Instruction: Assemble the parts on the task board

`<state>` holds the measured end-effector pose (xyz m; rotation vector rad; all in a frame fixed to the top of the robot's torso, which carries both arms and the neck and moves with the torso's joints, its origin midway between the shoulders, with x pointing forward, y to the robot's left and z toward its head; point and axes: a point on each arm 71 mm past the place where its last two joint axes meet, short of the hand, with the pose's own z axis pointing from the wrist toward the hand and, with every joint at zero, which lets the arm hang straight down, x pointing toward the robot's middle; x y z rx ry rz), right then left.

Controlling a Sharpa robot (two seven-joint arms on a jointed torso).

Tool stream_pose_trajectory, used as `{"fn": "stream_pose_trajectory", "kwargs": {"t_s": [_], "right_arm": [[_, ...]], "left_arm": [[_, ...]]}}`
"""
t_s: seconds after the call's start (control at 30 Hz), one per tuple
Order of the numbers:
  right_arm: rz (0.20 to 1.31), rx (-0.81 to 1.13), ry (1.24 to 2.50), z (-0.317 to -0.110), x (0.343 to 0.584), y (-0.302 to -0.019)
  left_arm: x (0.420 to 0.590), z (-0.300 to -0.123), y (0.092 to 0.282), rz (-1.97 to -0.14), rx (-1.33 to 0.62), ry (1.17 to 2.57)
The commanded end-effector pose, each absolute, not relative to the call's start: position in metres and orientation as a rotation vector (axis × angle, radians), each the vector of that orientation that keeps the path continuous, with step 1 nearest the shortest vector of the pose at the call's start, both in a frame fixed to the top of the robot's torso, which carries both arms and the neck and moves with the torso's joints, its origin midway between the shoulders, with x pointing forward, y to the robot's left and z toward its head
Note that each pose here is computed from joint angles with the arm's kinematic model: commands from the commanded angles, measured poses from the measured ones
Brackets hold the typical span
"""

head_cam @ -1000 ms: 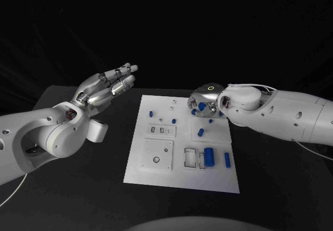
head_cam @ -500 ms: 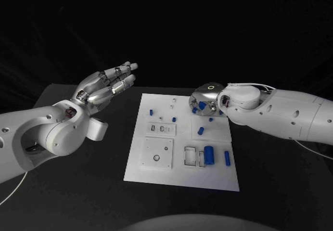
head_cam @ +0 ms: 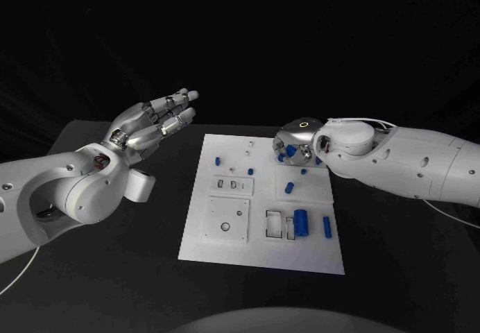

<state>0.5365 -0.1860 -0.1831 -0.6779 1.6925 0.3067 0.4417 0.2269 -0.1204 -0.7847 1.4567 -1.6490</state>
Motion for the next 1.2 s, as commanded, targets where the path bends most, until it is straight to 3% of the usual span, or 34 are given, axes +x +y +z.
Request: {"fn": "stream_pose_trajectory", "kwargs": {"t_s": [0.03, 1.2], "right_arm": [[0.302, -0.702, 1.714, -0.1872, 0.5367, -0.1861], [0.328, -0.669, 1.714, -0.1906, 0.5372, -0.1886]], "left_arm": [[0.4412, -0.1199, 0.2250, -1.661, -0.774, 1.464], [0.4421, -0.1229, 0.2248, -1.654, -0.785, 1.492]]}}
